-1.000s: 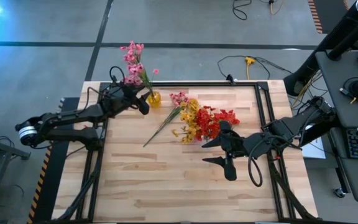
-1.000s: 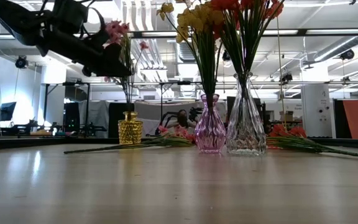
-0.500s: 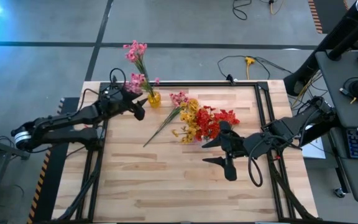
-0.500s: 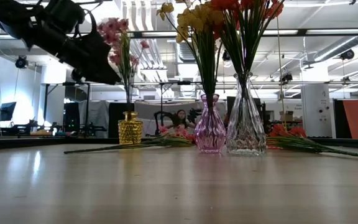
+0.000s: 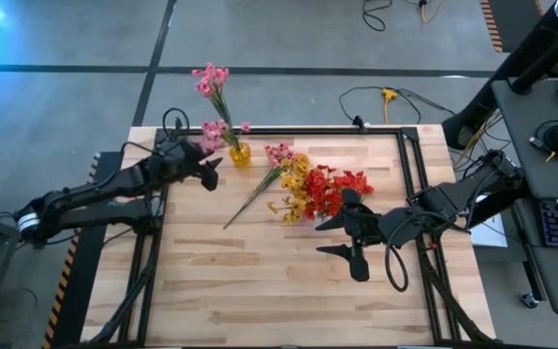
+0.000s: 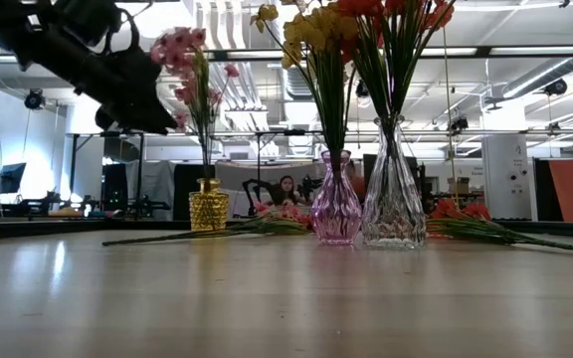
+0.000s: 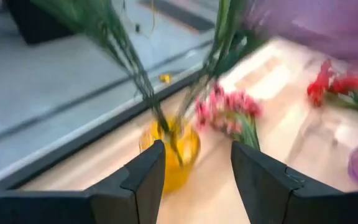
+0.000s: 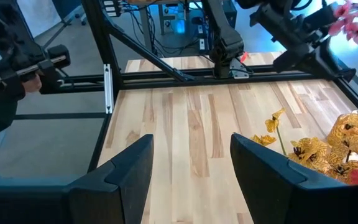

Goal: Sort flowers into vase by color
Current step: Put the pink flowers into the yellow vase

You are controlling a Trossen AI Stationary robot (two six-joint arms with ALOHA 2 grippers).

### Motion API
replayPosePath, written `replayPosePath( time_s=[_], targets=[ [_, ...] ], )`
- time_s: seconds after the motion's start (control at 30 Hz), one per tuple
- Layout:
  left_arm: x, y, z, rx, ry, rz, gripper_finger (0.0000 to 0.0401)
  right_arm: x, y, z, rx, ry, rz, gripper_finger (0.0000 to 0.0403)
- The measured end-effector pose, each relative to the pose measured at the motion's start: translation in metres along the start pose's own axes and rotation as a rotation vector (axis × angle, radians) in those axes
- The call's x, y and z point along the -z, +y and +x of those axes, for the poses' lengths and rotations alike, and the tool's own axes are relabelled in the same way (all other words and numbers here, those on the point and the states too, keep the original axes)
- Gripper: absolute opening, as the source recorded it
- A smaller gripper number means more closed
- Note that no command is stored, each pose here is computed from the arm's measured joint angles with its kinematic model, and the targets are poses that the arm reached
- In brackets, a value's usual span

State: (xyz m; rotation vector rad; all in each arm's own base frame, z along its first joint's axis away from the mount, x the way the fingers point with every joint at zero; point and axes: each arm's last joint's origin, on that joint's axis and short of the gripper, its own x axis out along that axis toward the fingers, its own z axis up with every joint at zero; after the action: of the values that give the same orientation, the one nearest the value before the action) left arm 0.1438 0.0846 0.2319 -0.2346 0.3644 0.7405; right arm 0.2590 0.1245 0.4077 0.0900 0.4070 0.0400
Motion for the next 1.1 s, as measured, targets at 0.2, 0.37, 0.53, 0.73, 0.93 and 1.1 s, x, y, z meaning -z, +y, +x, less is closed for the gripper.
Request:
replayPosePath(
  time_s=[0.2,0.37,0.53,0.73,0.93,1.1],
  targets=[
    [0.010,0.002,-0.007,-0.012,0.100,-0.036,0.0167,0.000,0.000,0.000,0.000,0.001,-0.002,0.0206],
    [0.011,0.003,-0.013,-0.011,0.104,-0.050,0.0167,0.000,0.000,0.000,0.000,0.001,-0.001,0.0206],
    [0.014,0.003,-0.018,0.035,0.134,-0.093,0.0167,0.000,0.000,0.000,0.001,0.001,0.009,0.0206],
    [0.020,-0.004,-0.022,0.102,0.199,-0.114,0.0167,0.000,0.000,0.000,0.001,0.002,0.008,0.0206],
    [0.026,-0.025,-0.027,0.206,0.233,-0.107,0.0167,0.001,0.000,0.000,0.003,0.008,0.003,0.0206],
    [0.032,-0.043,-0.032,0.208,0.234,-0.091,0.0167,0.003,-0.001,0.000,0.007,0.024,-0.002,0.0206]
  ],
)
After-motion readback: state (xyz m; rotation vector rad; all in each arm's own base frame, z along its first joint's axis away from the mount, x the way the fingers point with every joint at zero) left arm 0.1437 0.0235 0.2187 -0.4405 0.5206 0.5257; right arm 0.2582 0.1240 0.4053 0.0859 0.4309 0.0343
